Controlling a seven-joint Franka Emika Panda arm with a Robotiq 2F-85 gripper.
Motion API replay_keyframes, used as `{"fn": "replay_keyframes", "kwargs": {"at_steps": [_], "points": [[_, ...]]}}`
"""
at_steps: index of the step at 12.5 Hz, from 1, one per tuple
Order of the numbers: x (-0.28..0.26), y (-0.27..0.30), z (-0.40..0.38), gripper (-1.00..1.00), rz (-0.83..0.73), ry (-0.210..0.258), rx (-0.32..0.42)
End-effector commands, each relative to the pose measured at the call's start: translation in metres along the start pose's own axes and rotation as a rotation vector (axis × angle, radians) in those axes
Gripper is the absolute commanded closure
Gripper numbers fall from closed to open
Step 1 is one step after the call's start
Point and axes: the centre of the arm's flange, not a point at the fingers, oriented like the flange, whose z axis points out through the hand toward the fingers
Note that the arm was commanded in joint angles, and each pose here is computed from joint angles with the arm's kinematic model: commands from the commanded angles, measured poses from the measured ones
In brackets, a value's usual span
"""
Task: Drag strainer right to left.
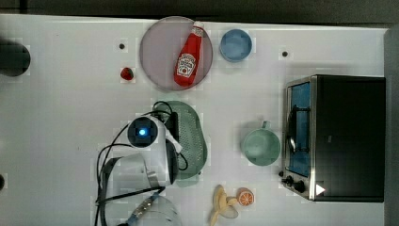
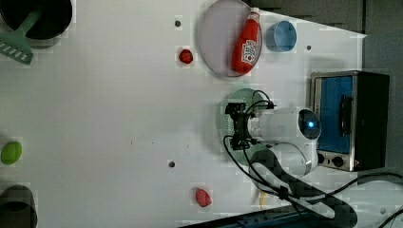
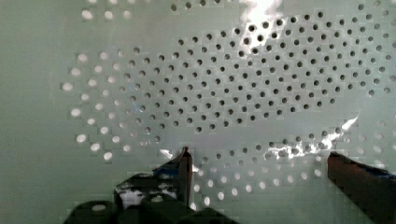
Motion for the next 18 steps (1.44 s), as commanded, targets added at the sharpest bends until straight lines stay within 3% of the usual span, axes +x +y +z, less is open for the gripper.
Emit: {"fn": "replay_keyframes", "kwargs": {"at_steps": [1, 18], "points": [[-0.053, -0.014, -0.007, -1.00, 0.010, -0.032, 0.032], [-0.199, -0.023, -0.010, -1.00, 0.015, -0.071, 0.029]]}}
